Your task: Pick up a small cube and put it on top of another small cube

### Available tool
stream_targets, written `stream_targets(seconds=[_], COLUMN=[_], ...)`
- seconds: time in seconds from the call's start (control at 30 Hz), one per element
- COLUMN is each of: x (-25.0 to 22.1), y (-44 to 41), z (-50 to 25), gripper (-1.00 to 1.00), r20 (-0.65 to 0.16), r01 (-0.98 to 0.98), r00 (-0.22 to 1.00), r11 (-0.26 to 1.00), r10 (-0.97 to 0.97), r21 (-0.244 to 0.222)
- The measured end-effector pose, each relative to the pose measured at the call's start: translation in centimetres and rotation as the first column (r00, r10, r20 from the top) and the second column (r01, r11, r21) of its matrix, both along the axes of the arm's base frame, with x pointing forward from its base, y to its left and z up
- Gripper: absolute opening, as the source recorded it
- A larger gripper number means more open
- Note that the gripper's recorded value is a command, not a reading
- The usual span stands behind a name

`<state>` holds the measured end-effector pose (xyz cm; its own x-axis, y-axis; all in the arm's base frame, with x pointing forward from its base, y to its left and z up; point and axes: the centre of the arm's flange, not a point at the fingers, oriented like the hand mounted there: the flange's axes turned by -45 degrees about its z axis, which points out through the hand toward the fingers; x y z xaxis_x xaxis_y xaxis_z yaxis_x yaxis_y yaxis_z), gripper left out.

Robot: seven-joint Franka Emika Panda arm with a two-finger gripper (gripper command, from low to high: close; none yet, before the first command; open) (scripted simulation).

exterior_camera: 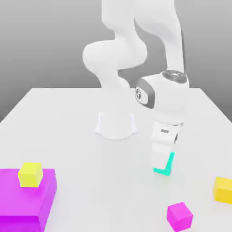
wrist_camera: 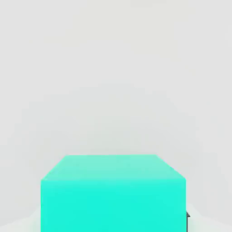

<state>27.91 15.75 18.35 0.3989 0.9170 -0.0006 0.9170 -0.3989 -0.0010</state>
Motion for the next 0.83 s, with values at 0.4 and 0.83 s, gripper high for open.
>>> stream_targets(seconds=[0.4, 0.83], x=[6.7, 9.5], y=[10.4, 16.3], z=[4.6, 0.9], gripper=[-1.00, 1.00], r20=[0.013, 0.001], r01=[0.256, 0.407], r00=[0.967, 0.913], r11=[0.967, 0.913], r10=[-0.256, -0.407], r21=[-0.016, 0.000])
